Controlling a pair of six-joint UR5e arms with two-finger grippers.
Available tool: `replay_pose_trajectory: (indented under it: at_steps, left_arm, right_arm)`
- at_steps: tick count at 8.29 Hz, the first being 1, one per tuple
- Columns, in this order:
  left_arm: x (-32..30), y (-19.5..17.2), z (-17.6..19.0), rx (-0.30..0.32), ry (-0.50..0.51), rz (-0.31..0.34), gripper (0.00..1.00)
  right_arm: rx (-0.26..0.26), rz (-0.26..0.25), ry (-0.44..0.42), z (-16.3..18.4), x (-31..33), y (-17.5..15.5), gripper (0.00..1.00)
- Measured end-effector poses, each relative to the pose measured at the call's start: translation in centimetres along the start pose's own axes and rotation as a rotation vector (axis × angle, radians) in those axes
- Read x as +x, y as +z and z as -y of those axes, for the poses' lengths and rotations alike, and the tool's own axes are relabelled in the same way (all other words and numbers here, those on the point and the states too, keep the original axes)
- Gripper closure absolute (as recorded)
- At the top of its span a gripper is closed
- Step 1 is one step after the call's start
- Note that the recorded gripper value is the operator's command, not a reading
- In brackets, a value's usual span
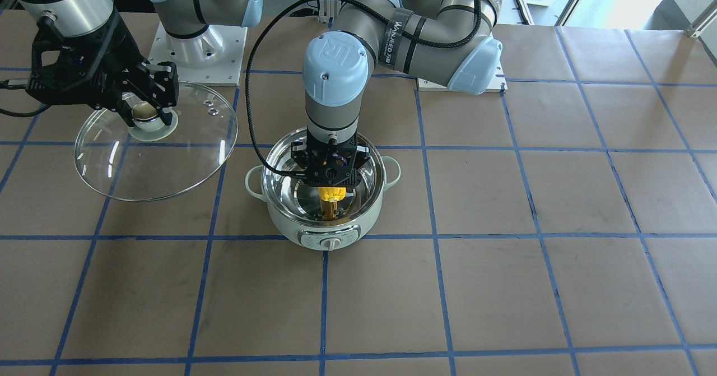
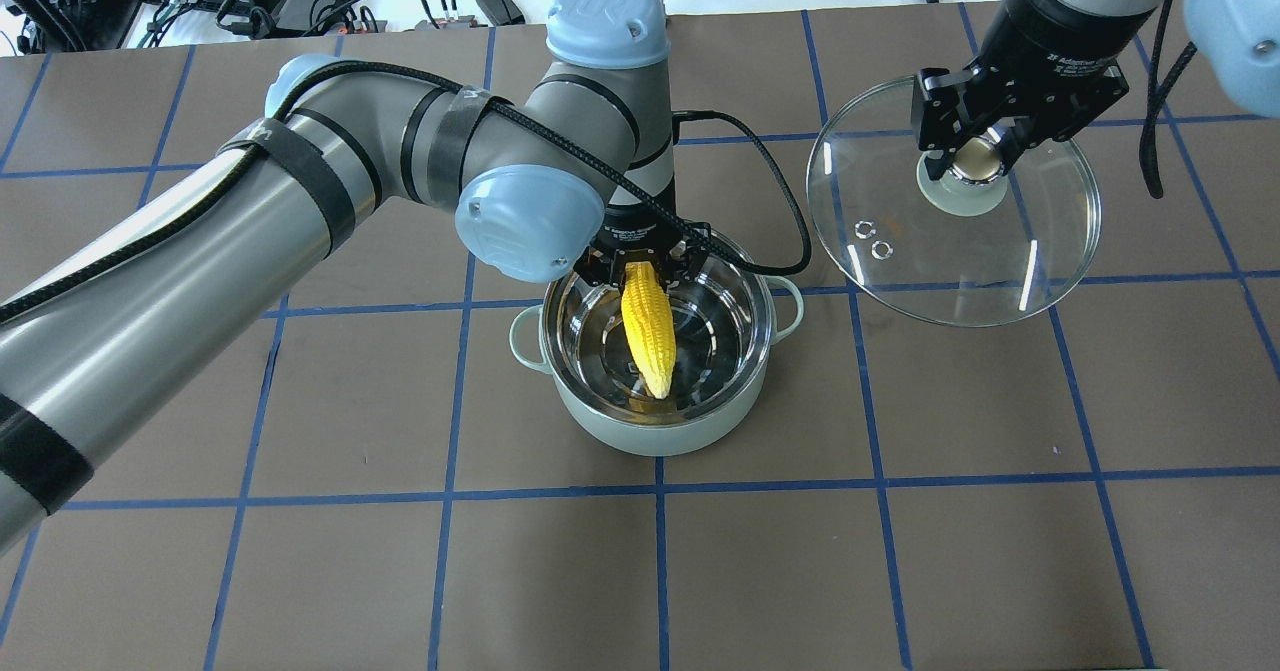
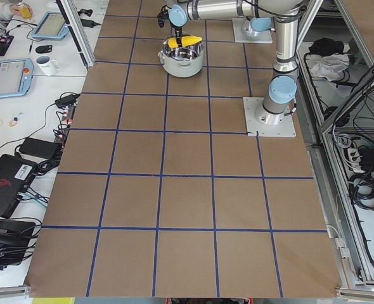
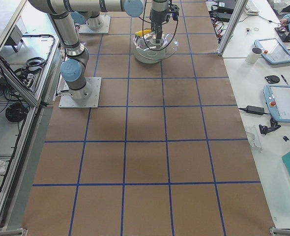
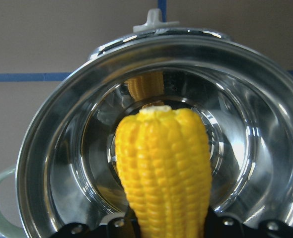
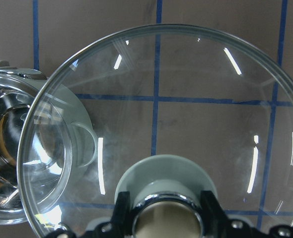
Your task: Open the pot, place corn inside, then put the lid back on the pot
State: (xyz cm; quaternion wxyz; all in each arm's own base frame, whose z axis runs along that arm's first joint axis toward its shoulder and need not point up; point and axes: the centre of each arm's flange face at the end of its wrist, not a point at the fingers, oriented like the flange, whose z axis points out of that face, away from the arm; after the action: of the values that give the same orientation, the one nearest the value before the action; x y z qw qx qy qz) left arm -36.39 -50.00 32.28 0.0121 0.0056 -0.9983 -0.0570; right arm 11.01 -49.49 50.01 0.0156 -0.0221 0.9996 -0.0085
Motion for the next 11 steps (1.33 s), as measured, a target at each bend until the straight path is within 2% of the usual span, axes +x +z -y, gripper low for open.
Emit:
replay_pose_trajectory:
  at_steps: [1, 2, 8, 11]
  left_arm:
    - [0.0, 0.6, -0.1, -0.01, 0.0, 0.006, 0.2]
    - [-0.1, 1.0, -0.2, -0.017, 0.0, 0.009, 0.0]
    - [-0.4, 0.3, -0.1, -0.014, -0.04, 0.005, 0.0]
    - [-3.8, -3.5, 2.3, 0.012, 0.002, 0.001, 0.0]
  right_arm:
    - [0.0, -0.001, -0.003, 0.0, 0.0, 0.0, 0.7]
    - [0.0, -0.001, -0.005, 0.0, 0.0, 0.0, 0.7]
    - [-0.001, 0.0, -0.007, -0.1, -0.1, 0.0, 0.71]
    - [-0.01, 0.007, -0.007, -0.3, -0.5, 0.1, 0.74]
